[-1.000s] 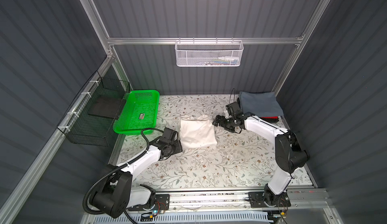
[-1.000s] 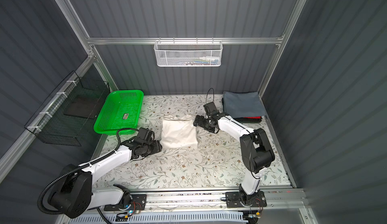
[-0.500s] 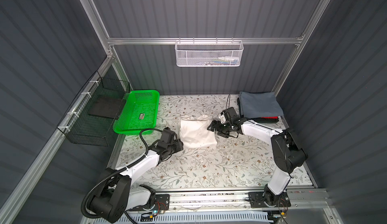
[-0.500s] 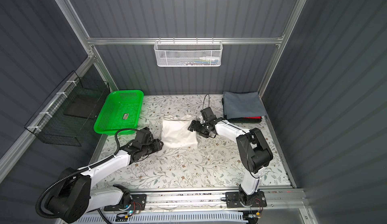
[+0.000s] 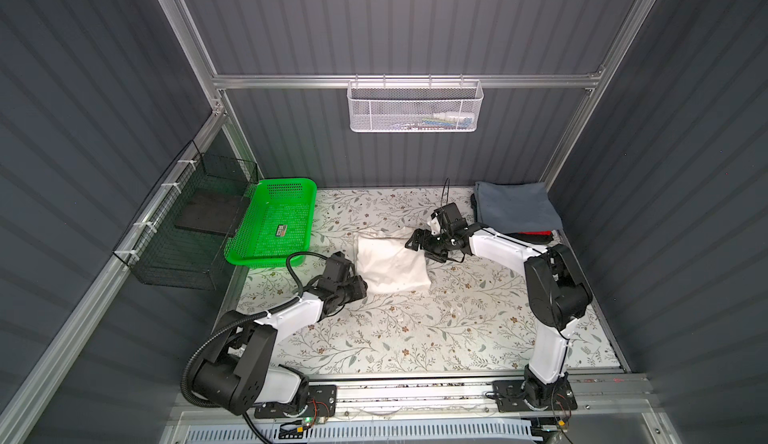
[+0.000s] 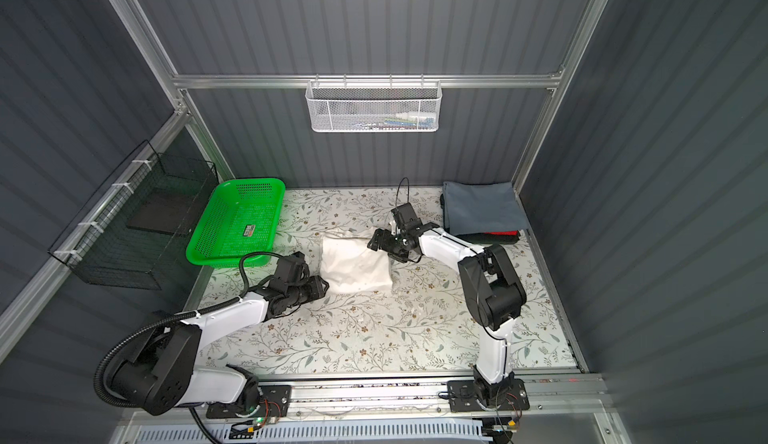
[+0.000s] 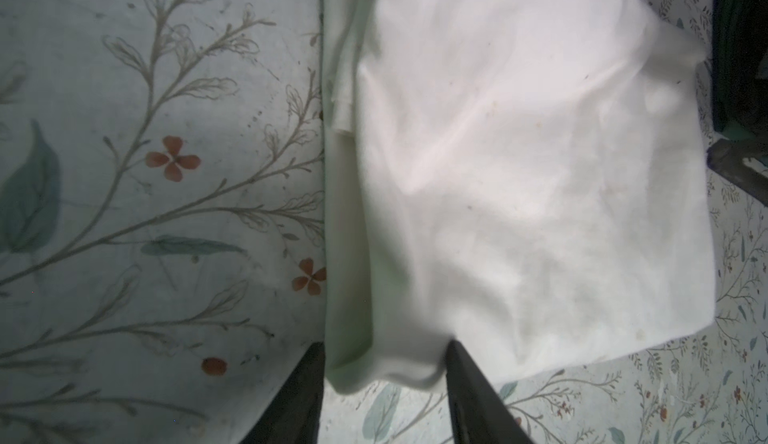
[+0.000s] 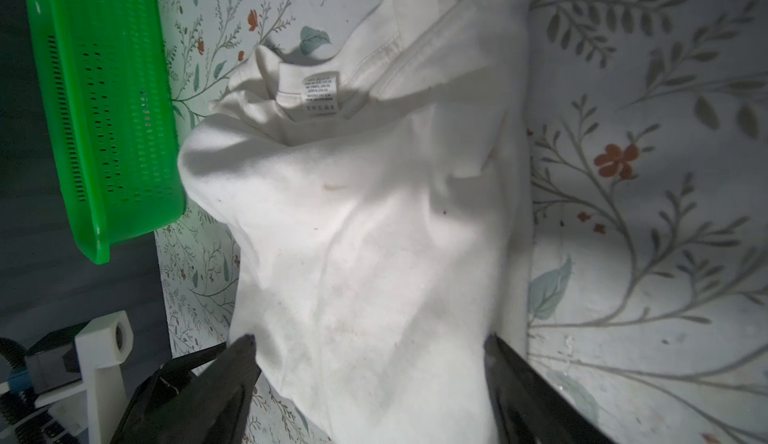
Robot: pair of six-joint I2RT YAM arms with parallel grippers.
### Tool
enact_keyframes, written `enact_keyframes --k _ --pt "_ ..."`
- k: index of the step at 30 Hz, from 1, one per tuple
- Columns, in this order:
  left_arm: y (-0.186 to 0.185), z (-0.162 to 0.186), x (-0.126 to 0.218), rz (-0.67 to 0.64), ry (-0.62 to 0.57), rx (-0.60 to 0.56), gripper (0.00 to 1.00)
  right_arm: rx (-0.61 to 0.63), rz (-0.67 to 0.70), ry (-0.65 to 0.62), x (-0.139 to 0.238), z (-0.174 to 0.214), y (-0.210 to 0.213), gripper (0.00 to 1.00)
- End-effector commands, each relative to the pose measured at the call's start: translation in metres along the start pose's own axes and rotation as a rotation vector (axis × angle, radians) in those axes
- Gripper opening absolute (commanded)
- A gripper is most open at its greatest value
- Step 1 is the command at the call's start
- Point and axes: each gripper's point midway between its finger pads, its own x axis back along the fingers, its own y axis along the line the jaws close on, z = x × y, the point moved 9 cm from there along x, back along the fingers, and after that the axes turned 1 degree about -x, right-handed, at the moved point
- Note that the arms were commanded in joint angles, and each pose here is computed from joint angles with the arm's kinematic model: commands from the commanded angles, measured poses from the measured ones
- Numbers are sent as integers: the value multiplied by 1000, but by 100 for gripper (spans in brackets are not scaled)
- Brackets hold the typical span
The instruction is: Fold and stack the t-shirts
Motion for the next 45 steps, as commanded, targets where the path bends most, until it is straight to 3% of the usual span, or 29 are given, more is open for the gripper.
enact_keyframes --k 1,8,16,23,29,32,35,45 --pt "-2 -3 -1 27 2 -20 47 9 31 9 -7 -2 1 85" --pt "5 3 0 11 1 -40 37 -10 117 22 -25 -6 -7 84" --pt "10 5 -6 -1 42 -51 11 -20 167 23 -32 -5 -14 84" --pt "17 11 0 -55 82 -79 6 -24 208 42 -37 -5 -19 84" --pt "25 13 7 -142 103 -82 10 -35 223 57 -45 -6 -23 83" --pt "26 10 13 -186 98 -76 20 -33 227 55 -46 -7 -23 83" --pt "25 5 21 -216 85 -66 22 -28 228 50 -45 -7 -22 84" --pt "24 -8 41 -321 68 -32 52 -56 177 -51 -8 -6 -17 98"
